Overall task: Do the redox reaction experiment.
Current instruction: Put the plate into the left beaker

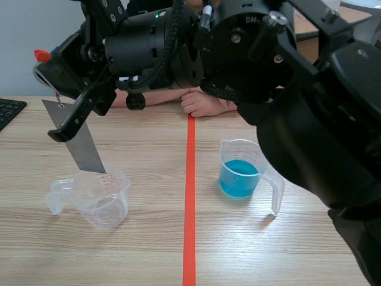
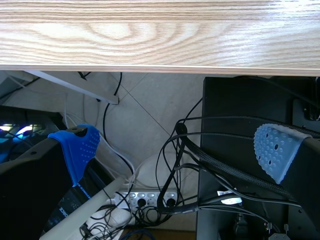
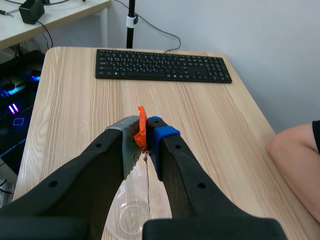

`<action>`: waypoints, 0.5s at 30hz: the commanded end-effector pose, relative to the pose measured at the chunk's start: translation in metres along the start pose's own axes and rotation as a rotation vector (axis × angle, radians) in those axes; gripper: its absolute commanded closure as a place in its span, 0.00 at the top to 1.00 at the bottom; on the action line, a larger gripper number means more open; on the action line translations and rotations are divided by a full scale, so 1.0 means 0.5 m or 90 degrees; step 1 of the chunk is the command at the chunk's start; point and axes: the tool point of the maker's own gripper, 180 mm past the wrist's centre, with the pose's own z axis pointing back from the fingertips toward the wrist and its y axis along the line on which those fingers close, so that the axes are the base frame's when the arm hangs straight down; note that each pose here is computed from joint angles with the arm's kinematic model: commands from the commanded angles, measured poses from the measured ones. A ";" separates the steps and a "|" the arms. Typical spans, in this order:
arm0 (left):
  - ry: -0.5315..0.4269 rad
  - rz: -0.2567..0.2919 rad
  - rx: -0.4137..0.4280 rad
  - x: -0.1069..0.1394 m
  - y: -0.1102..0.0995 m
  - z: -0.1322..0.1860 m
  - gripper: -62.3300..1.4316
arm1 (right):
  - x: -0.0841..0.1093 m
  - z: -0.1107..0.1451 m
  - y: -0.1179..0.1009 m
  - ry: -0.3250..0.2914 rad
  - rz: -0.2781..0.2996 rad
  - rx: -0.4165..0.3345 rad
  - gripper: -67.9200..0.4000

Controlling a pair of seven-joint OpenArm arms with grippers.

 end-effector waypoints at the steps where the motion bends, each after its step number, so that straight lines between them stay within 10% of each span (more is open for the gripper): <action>1: -0.008 0.002 0.000 0.006 -0.001 0.001 1.00 | 0.021 -0.011 0.006 -0.022 0.006 0.008 0.03; 15: -0.008 0.002 0.000 0.006 -0.001 0.001 1.00 | -0.038 -0.030 -0.004 -0.005 -0.004 0.001 0.03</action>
